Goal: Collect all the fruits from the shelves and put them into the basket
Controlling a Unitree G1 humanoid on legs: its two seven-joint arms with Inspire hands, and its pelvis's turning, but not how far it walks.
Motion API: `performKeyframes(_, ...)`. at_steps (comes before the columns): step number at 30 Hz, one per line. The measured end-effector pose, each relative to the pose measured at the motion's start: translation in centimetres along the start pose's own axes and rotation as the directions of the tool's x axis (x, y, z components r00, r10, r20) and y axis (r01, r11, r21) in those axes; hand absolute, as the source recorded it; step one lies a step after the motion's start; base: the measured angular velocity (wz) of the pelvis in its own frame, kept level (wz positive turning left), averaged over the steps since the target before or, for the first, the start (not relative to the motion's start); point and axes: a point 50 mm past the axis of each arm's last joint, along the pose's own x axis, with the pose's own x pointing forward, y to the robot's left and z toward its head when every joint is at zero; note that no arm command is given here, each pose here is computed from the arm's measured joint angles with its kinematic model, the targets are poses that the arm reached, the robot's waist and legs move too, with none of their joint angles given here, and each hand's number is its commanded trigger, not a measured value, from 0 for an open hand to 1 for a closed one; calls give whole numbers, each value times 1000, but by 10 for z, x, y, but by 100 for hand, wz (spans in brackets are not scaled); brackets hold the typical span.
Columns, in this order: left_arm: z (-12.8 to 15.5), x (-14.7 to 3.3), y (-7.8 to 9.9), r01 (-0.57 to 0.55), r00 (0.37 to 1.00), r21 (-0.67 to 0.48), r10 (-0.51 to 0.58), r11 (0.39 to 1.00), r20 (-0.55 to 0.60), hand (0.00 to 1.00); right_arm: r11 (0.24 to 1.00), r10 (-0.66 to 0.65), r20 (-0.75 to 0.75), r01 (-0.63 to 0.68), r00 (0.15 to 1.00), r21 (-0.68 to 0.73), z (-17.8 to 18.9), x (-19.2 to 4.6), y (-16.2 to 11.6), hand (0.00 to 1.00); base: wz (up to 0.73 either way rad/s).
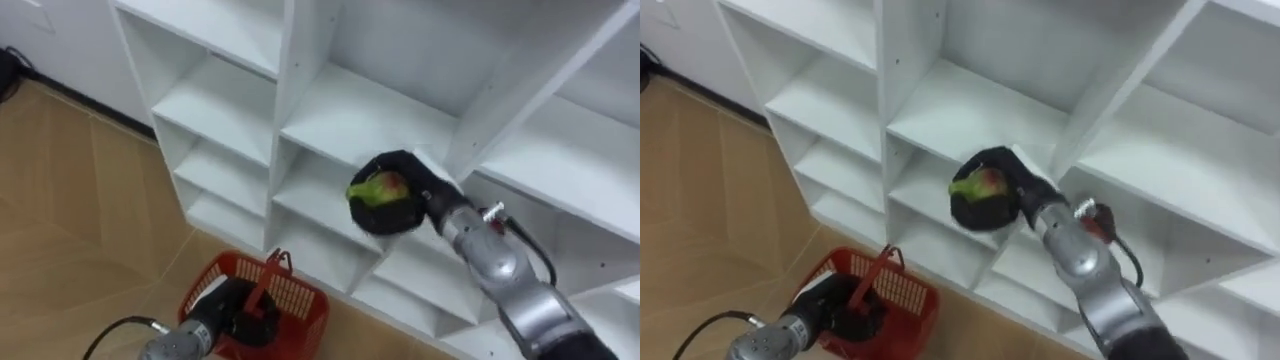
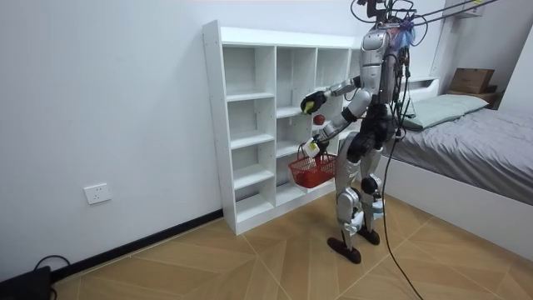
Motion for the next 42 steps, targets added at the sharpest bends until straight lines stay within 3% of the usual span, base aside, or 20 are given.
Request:
performKeyframes(6,4,1,-5,8,1000,-31,-8,999,25,100,999,19,23,-18,1000,-41,2,-17,13,100,-31)
performKeyframes(13,-6,-2,-15,19,1000,-89,-18,996,19,100,998,60,-11,-60,998,28,-9,-32,33,100,-16)
performKeyframes(26,7,-2,-18,41,996,-62,-36,997,76,100,987,144,-148,-132,979,90,-41,-50,58,100,-9)
performKeyframes(37,16,-3,-15,47,992,-50,-41,998,123,100,988,154,-207,-150,966,38,-52,-46,62,100,-2)
performKeyframes(42,30,-5,-15,70,977,-89,-50,994,208,100,984,177,-257,-175,950,32,-63,-47,69,100,-2)
